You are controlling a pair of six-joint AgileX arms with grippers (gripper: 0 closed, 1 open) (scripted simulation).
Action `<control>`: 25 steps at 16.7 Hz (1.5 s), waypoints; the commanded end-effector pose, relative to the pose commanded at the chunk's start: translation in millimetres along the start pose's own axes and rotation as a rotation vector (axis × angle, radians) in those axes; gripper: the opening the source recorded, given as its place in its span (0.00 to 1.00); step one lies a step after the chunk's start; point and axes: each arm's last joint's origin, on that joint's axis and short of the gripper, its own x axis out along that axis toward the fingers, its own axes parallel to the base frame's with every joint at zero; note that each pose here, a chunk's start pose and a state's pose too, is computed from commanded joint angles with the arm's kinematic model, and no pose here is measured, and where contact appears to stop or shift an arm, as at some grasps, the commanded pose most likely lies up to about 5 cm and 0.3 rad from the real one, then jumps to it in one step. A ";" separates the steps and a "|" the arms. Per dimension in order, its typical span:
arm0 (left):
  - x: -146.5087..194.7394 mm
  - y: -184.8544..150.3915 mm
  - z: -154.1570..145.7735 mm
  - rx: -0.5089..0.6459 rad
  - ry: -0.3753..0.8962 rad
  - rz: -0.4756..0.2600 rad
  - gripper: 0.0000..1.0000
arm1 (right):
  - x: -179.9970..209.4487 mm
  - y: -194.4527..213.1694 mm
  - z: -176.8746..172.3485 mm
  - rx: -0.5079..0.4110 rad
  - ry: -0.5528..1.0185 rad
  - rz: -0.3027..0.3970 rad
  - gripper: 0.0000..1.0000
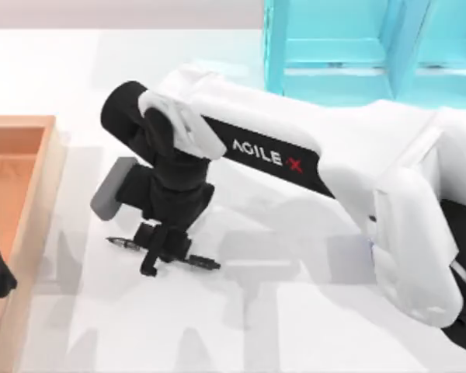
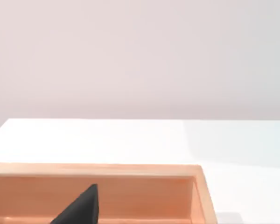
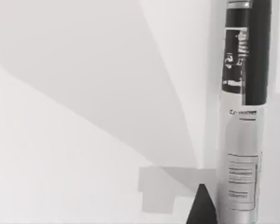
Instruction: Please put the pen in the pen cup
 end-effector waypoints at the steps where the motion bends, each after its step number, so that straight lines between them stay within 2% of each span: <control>1: 0.0 0.0 0.0 0.000 0.000 0.000 1.00 | 0.0 0.0 0.0 0.000 0.000 0.000 0.02; 9: 0.0 0.0 0.0 0.000 0.000 0.000 1.00 | 0.0 0.0 0.0 0.000 0.000 0.000 0.00; 10: 0.0 0.0 0.0 0.000 0.000 0.000 1.00 | -31.6 -5.0 0.9 -0.013 -0.049 -0.060 0.00; 12: 0.0 0.0 0.0 0.000 0.000 0.000 1.00 | -35.3 3.0 1.7 -0.016 -0.045 -0.056 0.00; 15: 0.0 0.0 0.0 0.000 0.000 0.000 1.00 | -64.9 43.9 2.8 -0.019 -0.039 -0.054 0.00; 20: 0.0 0.0 0.0 0.000 0.000 0.000 1.00 | -146.9 134.8 -18.9 -0.013 -0.070 -0.062 0.00; 22: 0.0 0.0 0.0 0.000 0.000 0.000 1.00 | -158.0 156.0 -27.8 -0.012 -0.055 -0.060 0.00; 25: 0.0 0.0 0.0 0.000 0.000 0.000 1.00 | -160.1 161.0 -29.9 -0.013 -0.049 -0.060 0.00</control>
